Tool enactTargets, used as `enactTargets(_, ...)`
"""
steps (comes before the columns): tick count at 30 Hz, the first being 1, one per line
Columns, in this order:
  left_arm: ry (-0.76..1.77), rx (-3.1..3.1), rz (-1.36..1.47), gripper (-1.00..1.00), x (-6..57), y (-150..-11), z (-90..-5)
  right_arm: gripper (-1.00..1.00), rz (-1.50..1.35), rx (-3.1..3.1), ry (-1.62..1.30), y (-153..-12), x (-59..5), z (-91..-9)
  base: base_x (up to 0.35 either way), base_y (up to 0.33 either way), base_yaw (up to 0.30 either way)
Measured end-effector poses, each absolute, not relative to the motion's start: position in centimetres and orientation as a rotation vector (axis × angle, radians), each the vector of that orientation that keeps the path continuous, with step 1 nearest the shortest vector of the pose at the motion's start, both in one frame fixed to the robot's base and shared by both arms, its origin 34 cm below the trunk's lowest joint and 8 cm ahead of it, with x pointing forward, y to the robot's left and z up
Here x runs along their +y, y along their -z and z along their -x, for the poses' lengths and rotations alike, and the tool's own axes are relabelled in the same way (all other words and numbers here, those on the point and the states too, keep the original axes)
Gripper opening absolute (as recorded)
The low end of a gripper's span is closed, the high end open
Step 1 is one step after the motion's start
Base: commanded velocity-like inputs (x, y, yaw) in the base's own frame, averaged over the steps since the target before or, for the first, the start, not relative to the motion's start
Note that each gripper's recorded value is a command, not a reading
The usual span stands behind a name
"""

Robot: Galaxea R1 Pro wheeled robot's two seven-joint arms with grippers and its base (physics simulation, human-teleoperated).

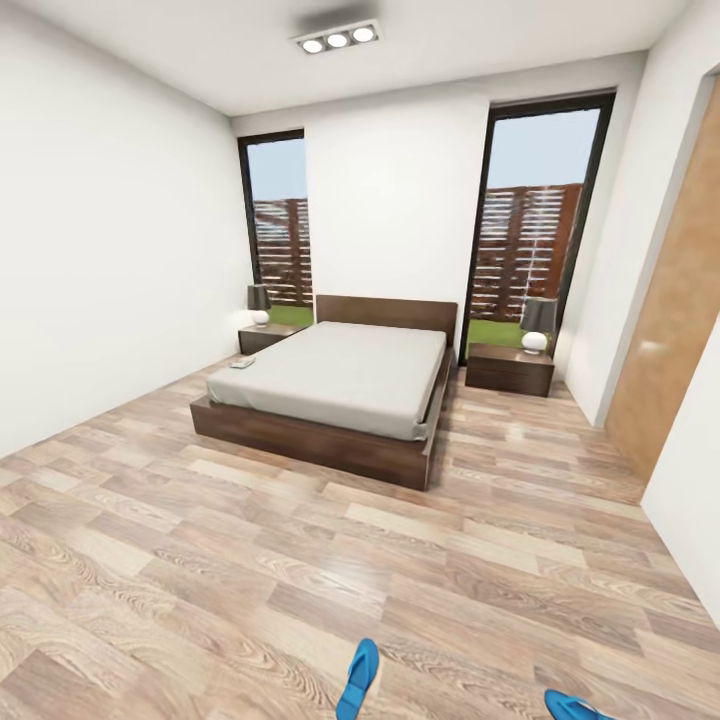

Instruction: In the bedroom, move the book from the bed onto either nightstand, and place the two sandals side by side next to the bed.

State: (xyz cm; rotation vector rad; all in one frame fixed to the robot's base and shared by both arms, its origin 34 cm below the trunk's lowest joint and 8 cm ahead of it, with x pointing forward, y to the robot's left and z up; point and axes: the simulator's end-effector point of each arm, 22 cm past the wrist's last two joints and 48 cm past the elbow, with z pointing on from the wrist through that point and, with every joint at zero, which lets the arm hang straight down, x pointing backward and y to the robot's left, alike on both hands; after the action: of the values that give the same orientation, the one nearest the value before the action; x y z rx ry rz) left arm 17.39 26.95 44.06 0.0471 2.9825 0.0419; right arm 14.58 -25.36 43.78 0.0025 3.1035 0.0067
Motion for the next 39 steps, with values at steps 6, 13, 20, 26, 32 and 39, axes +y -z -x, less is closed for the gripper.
enactTargets(6,-0.041,2.982,-0.047,1.00,26.90,-44.06,-17.40,1.00,-0.003,3.104,-0.007,-43.78,-25.36,-14.56,0.129,0.098,0.000)
enactTargets(13,-0.041,2.982,-0.047,1.00,26.89,-44.06,-17.41,1.00,-0.002,3.104,-0.007,-43.78,-25.37,-14.55,0.068,0.040,-0.011)
enactTargets(20,-0.040,2.982,-0.047,1.00,26.87,-44.06,-17.41,1.00,-0.002,3.105,-0.007,-43.78,-25.39,-14.53,0.050,0.038,-0.084)
enactTargets(26,-0.040,2.982,-0.047,1.00,26.87,-44.06,-17.41,1.00,-0.001,3.104,-0.007,-43.78,-25.39,-14.57,0.097,0.084,-0.048)
enactTargets(32,-0.040,2.982,-0.047,1.00,26.86,-44.06,-17.42,1.00,-0.001,3.104,-0.008,-43.78,-25.36,-14.58,0.047,0.041,-0.016)
enactTargets(39,-0.040,2.982,-0.047,1.00,26.86,-44.06,-17.42,1.00,-0.001,3.104,-0.008,-43.78,-25.35,-14.59,0.015,0.013,-0.006)
